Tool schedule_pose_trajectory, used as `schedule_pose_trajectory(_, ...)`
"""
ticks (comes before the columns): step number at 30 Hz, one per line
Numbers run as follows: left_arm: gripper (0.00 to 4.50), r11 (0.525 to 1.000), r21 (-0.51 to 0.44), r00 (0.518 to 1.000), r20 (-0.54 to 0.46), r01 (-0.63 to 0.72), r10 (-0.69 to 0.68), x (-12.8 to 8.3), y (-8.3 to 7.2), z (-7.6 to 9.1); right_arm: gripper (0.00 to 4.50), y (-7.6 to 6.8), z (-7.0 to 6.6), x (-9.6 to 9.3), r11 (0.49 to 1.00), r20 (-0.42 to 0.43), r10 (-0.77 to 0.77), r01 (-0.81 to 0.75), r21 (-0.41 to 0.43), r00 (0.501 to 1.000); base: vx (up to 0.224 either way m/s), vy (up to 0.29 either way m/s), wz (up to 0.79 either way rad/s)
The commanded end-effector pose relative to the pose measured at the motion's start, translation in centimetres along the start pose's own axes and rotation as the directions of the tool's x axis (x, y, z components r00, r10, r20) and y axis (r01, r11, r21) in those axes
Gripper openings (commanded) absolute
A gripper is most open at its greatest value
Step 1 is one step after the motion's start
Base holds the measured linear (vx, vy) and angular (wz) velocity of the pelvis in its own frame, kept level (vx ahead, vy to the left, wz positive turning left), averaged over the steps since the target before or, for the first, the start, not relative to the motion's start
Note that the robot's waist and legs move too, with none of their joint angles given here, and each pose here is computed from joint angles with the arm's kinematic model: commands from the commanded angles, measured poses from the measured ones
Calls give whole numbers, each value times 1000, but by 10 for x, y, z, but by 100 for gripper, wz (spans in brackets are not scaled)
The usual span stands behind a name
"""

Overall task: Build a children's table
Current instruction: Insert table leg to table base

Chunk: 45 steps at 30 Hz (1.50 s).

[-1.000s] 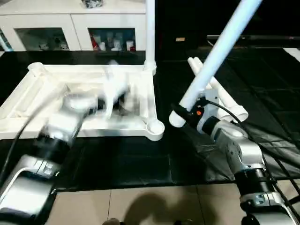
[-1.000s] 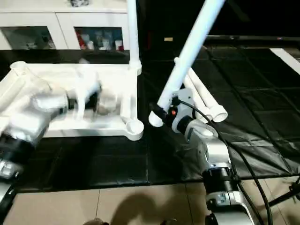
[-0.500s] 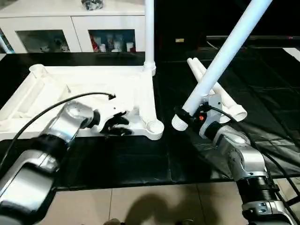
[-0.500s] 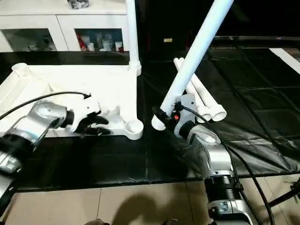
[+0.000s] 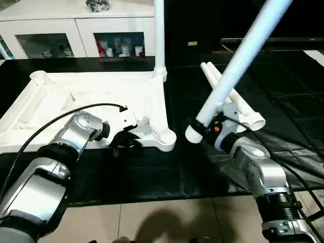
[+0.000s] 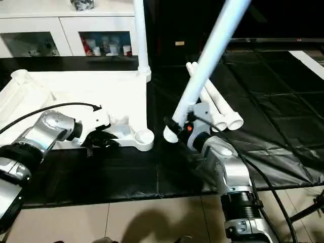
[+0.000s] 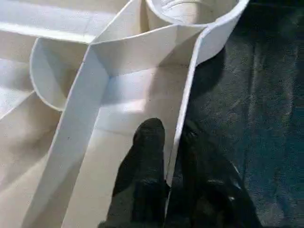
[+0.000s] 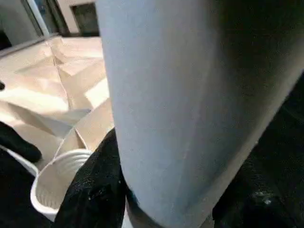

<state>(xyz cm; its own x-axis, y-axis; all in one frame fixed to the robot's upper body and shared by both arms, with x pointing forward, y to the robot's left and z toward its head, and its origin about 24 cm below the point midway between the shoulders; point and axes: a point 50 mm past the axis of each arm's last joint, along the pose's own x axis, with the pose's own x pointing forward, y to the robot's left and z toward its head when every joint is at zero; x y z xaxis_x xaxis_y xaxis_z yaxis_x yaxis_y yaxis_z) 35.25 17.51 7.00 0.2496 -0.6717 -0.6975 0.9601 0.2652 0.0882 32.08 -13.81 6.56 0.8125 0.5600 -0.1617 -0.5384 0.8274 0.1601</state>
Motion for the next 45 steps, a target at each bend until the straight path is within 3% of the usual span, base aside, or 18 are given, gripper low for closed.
schedule_pose_trajectory(1, 44, 1000, -23, 1000, -25, 16, -17, 1, -2, -5, 191, 0, 4, -2, 999, 17, -6, 6, -42, 1000, 0, 0, 0)
schedule_pose_trajectory(6, 12, 989, -61, 991, -8, 135, -136, 10, -17, -8, 191, 0, 10, -3, 997, 37, 3, 0, -80, 999, 0, 0, 0)
schedule_pose_trajectory(7, 2, 982, -69, 984, -9, 175, -176, 13, -23, -11, 191, 1, 15, -2, 994, 91, 15, -5, -111, 996, 0, 0, 0)
schedule_pose_trajectory(10, 2, 974, -97, 979, 9, 204, -204, 20, -32, -14, 191, -1, 20, -3, 998, 131, -13, 21, -58, 991, 0, 0, 0)
schedule_pose_trajectory(12, 0, 974, -103, 980, 8, 201, -201, 22, -33, -14, 191, -2, 20, -2, 997, 127, -3, 12, -72, 992, 0, 0, 0)
schedule_pose_trajectory(16, 0, 975, -136, 985, 22, 174, -173, 26, -36, -14, 191, -2, 19, -1, 995, 124, 17, -5, -96, 992, 0, 0, 0)
schedule_pose_trajectory(18, 0, 974, -166, 988, 47, 155, -149, 28, -37, -10, 191, -2, 15, 0, 997, 82, -18, 24, -80, 996, 0, 0, 0)
schedule_pose_trajectory(20, 0, 974, -189, 991, 72, 127, -115, 28, -37, -7, 191, -1, 16, 2, 995, 103, -30, 40, -95, 994, 0, 0, 0)
schedule_pose_trajectory(24, 0, 970, -224, 992, 110, 90, -67, 30, -37, -3, 191, 2, 13, 3, 996, 46, 14, -10, -87, 999, 0, 0, 0)
schedule_pose_trajectory(25, 0, 967, -244, 990, 136, 70, -38, 34, -39, 0, 191, 4, 11, 5, 990, 42, 53, -47, -129, 998, 0, 0, 0)
schedule_pose_trajectory(30, 0, 964, -263, 991, 137, 34, 3, 41, -42, 2, 191, 10, 9, 8, 978, 22, 128, -122, -167, 992, 0, 0, 0)
schedule_pose_trajectory(35, 0, 924, -370, 985, 102, -94, 141, 51, -38, 6, 191, 15, 9, 16, 979, 18, 169, -165, -122, 986, 0, 0, 0)
schedule_pose_trajectory(38, 0, 920, -376, 984, 93, -109, 154, 52, -38, 5, 191, 14, 9, 17, 980, 29, 152, -147, -135, 988, 0, 0, 0)
schedule_pose_trajectory(42, 0, 959, -272, 980, 159, -75, 122, 52, -41, 13, 191, 13, 6, 20, 982, 8, 154, -152, -108, 988, 0, 0, 0)
schedule_pose_trajectory(45, 0, 953, -297, 967, 221, -60, 130, 48, -39, 17, 191, 14, 7, 21, 977, 8, 192, -191, -91, 981, 0, 0, 0)
